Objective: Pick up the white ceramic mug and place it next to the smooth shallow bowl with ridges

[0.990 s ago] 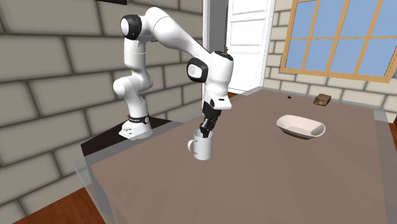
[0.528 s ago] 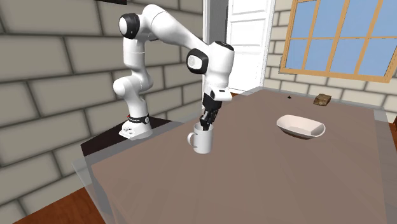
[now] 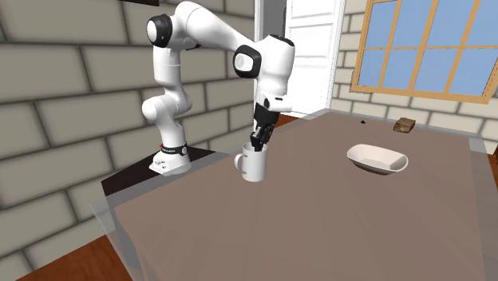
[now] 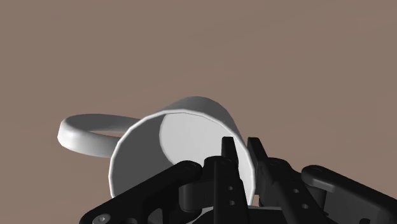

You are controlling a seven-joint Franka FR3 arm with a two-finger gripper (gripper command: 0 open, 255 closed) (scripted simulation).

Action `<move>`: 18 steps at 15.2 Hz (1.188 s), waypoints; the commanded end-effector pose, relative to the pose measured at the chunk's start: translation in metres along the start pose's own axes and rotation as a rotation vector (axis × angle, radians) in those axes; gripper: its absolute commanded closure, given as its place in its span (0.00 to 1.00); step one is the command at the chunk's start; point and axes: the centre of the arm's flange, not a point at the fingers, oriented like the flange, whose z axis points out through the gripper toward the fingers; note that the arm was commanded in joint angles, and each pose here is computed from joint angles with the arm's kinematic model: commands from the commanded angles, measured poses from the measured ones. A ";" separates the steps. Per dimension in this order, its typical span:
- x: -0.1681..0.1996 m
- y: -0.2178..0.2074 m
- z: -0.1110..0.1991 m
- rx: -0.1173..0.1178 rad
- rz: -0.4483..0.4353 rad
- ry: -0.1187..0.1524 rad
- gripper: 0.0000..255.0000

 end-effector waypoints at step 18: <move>-0.016 0.001 -0.099 0.000 0.000 0.000 1.00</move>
